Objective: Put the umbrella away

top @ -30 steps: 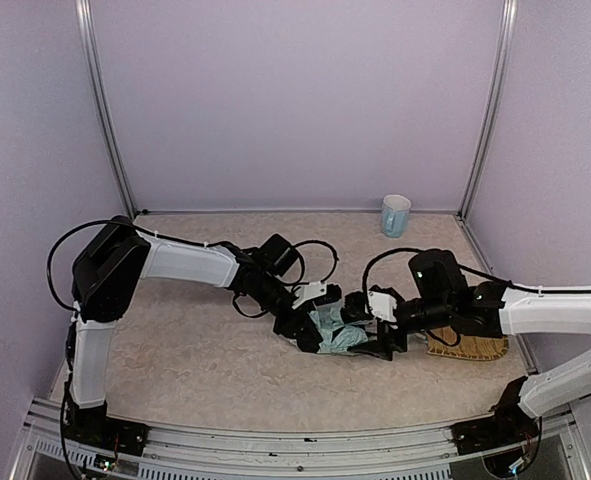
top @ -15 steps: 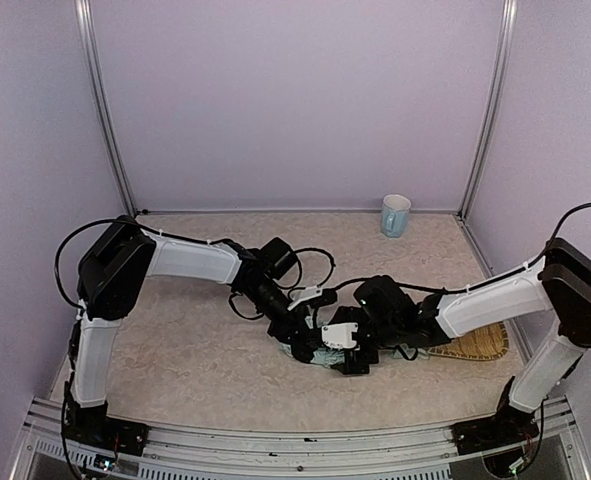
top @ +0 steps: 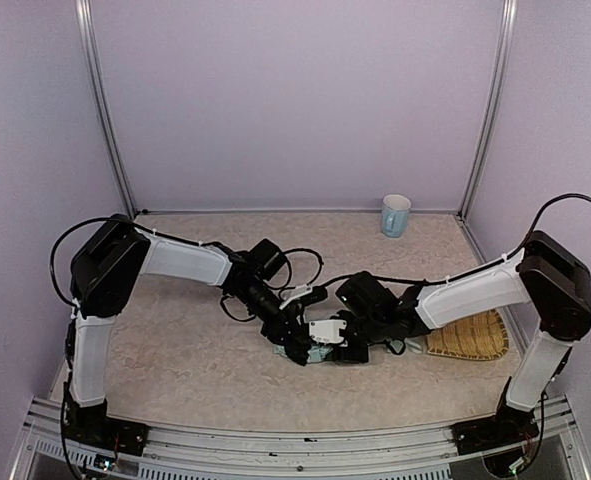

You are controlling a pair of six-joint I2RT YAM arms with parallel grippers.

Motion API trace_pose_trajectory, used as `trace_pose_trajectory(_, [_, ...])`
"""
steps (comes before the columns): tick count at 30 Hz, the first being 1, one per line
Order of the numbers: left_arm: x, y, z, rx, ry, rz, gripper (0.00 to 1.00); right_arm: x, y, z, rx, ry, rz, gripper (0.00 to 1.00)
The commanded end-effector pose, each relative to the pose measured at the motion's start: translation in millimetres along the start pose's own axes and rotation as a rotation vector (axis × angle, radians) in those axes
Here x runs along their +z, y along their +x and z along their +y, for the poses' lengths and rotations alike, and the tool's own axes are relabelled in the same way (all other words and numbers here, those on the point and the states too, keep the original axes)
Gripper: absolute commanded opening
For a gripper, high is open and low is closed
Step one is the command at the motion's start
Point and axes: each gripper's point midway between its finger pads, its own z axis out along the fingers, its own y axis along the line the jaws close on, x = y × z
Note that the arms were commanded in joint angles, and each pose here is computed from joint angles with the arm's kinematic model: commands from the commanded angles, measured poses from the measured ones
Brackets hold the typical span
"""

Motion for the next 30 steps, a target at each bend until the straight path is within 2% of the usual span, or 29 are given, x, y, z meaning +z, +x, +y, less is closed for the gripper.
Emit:
trace_pose_trajectory(1, [-10.8, 59.5, 19.3, -0.188, -0.175, 0.094, 0.66, 11.3, 50.9, 35.0, 0.058, -0.134, 0.203, 0.16])
trace_pose_trajectory(3, [-36.6, 33.9, 24.6, -0.106, -0.262, -0.054, 0.72, 11.8, 50.4, 40.9, 0.084, -0.171, 0.206, 0.1])
trace_pose_trajectory(6, [-69.9, 7.0, 15.5, 0.053, -0.388, -0.234, 0.76, 13.0, 53.1, 49.7, 0.109, -0.218, 0.225, 0.05])
trace_pose_trajectory(13, [-128.5, 1.4, -20.6, 0.256, -0.68, -0.426, 0.76, 15.9, 62.6, 64.1, 0.161, -0.311, 0.27, 0.0])
trace_pose_trajectory(15, [-130.6, 0.8, -38.9, 0.365, -0.744, -0.41, 0.73, 13.9, 58.6, 66.7, 0.19, -0.357, 0.26, 0.0])
trace_pose_trajectory(18, [-112.6, 1.5, -73.4, 0.58, -0.802, -0.304, 0.66, 9.0, 50.1, 68.9, 0.259, -0.439, 0.239, 0.0])
trace_pose_trajectory(21, [-95.4, 9.8, -87.4, 0.639, -0.804, -0.208, 0.6, 4.7, 42.7, 70.7, 0.344, -0.533, 0.222, 0.0])
trace_pose_trajectory(23, [-86.8, 11.3, -93.2, 0.683, -0.799, -0.174, 0.61, 2.2, 37.1, 73.3, 0.398, -0.606, 0.199, 0.0])
trace_pose_trajectory(25, [-77.6, 11.4, -93.8, 0.756, -0.819, -0.123, 0.66, 1.3, 33.9, 75.9, 0.445, -0.67, 0.189, 0.0])
trace_pose_trajectory(27, [-69.4, 7.9, -88.0, 0.814, -0.842, -0.085, 0.72, 4.2, 37.5, 79.3, 0.472, -0.704, 0.209, 0.0])
trace_pose_trajectory(30, [-58.0, -0.8, -68.5, 0.867, -0.868, -0.002, 0.74, 11.0, 48.9, 84.6, 0.497, -0.727, 0.264, 0.0])
